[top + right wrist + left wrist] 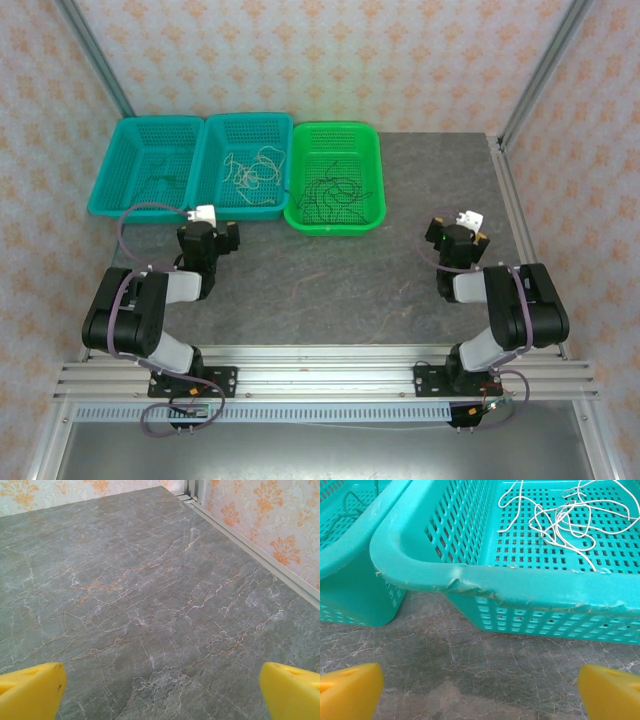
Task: Untangle the cables
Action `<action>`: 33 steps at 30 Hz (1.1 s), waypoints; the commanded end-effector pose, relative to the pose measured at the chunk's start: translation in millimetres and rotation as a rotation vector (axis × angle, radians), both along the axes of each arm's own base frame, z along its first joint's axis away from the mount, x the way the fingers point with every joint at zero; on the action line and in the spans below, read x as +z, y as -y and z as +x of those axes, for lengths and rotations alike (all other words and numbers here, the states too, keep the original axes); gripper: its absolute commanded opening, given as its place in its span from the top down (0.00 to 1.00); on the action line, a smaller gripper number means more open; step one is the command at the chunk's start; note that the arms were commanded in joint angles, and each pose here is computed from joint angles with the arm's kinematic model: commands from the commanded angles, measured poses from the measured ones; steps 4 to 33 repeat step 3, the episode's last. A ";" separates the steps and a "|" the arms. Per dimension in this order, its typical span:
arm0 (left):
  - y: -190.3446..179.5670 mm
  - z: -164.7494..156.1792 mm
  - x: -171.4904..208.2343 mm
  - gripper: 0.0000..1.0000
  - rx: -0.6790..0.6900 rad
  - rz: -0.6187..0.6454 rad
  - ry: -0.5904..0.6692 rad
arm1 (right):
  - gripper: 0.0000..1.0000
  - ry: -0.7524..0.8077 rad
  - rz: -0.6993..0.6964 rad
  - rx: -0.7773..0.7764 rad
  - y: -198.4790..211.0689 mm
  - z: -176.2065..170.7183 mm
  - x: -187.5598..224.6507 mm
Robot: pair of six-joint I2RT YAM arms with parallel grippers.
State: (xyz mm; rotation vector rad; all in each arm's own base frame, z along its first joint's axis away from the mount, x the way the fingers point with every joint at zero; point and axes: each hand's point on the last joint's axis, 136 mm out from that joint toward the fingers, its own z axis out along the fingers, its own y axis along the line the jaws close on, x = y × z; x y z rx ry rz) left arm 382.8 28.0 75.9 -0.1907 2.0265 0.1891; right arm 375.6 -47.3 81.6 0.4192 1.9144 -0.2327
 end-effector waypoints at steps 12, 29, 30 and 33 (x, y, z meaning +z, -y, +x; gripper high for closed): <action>0.4 9.3 18.2 0.00 -0.002 0.012 0.060 | 0.01 0.056 0.003 -0.002 1.3 4.8 13.8; 0.4 9.3 18.2 0.00 -0.002 0.012 0.060 | 0.01 0.056 0.003 -0.002 1.3 4.8 13.8; 0.4 9.3 18.2 0.00 -0.002 0.012 0.060 | 0.01 0.056 0.003 -0.002 1.3 4.8 13.8; 0.4 9.3 18.2 0.00 -0.002 0.012 0.060 | 0.01 0.056 0.003 -0.002 1.3 4.8 13.8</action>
